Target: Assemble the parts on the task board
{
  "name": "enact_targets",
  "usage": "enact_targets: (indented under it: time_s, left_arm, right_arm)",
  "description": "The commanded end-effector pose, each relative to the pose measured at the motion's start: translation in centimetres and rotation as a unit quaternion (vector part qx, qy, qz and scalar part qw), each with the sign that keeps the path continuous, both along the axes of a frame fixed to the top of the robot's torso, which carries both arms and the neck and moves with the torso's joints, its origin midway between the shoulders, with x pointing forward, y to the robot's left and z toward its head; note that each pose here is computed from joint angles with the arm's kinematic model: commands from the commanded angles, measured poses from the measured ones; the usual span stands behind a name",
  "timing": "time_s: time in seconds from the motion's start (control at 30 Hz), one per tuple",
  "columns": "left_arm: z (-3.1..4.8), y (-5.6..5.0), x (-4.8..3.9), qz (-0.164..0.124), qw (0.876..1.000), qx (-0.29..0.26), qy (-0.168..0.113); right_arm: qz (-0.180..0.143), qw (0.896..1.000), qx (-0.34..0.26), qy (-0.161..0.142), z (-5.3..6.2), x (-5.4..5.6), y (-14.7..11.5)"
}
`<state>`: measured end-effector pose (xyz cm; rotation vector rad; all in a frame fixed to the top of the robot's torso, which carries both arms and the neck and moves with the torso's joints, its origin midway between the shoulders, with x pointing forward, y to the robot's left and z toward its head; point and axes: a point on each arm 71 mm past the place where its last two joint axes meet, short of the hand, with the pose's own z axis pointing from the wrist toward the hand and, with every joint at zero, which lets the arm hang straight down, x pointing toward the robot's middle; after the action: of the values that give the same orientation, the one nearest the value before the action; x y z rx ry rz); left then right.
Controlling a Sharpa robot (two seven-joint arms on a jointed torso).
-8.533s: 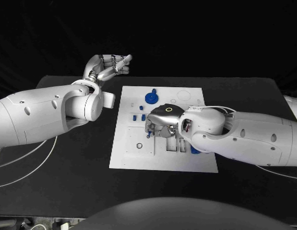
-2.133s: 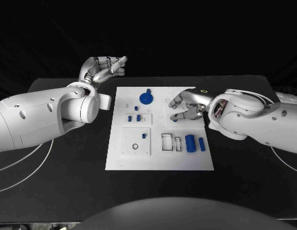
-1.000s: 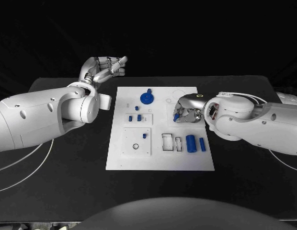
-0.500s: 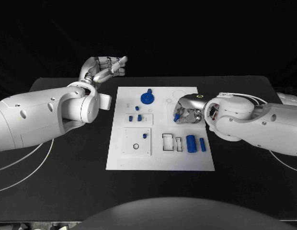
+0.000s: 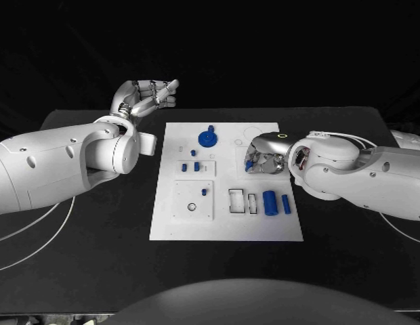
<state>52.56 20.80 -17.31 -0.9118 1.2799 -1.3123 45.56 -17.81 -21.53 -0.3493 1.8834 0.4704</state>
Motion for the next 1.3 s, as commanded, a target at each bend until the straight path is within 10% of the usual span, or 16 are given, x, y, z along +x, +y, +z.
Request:
enact_targets:
  time_s: [0.03,0.57,1.3]
  left_arm:
    - [0.11,-0.2,-0.06,-0.005,1.000,-0.003,-0.003]
    - [0.09,-0.3,-0.04,-0.007,1.000,-0.003,-0.002]
    - [0.07,-0.3,0.07,-0.006,1.000,-0.003,-0.002]
  right_arm:
    - [0.002,1.000,0.021,0.000,0.1,0.0,0.1]
    - [-0.019,0.995,0.094,-0.016,0.9,0.0,-0.3]
    - [-0.026,0.979,0.194,0.053,2.2,-0.9,2.0]
